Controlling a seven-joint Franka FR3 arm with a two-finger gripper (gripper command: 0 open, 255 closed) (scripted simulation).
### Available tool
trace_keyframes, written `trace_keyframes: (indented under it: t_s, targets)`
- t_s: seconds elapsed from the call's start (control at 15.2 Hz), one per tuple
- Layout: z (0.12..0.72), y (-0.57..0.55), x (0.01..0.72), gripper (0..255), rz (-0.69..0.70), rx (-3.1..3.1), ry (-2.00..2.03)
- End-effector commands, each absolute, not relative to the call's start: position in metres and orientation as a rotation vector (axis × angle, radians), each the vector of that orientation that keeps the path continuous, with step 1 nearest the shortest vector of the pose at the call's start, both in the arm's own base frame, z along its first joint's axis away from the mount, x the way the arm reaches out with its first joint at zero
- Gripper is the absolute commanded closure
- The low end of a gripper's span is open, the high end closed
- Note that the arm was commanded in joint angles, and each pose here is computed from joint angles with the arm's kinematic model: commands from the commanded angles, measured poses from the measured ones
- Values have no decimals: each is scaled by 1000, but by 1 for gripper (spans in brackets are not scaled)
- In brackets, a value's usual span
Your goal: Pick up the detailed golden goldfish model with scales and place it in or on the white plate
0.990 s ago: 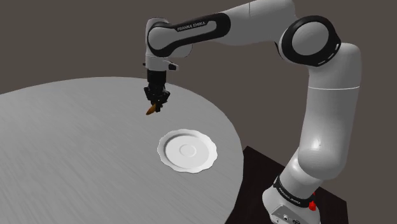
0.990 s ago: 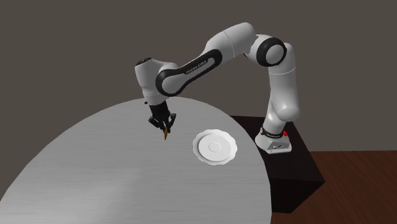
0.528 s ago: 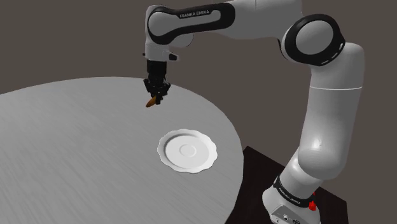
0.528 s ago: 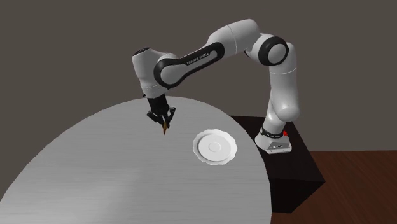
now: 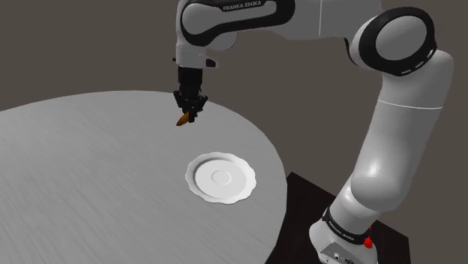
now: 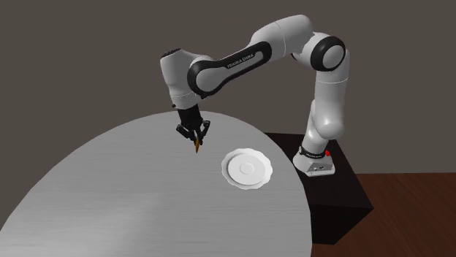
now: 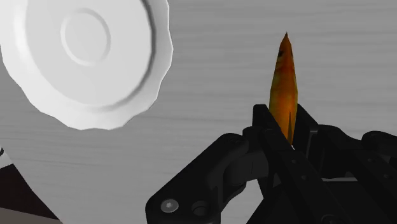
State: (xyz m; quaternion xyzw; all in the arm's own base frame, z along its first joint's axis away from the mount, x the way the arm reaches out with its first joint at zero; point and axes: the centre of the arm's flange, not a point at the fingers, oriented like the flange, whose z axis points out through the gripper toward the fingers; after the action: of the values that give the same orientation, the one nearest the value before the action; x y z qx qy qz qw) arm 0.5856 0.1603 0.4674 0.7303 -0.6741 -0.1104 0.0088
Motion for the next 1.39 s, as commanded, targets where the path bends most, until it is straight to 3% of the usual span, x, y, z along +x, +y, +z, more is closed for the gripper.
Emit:
trace_keyframes:
  t_s: [0.0, 0.92, 1.32]
  targets:
    - [466, 168, 559, 255, -344, 2281, -2107]
    - [461, 216, 379, 255, -344, 2281, -2107]
    - [430, 216, 379, 255, -344, 2281, -2107]
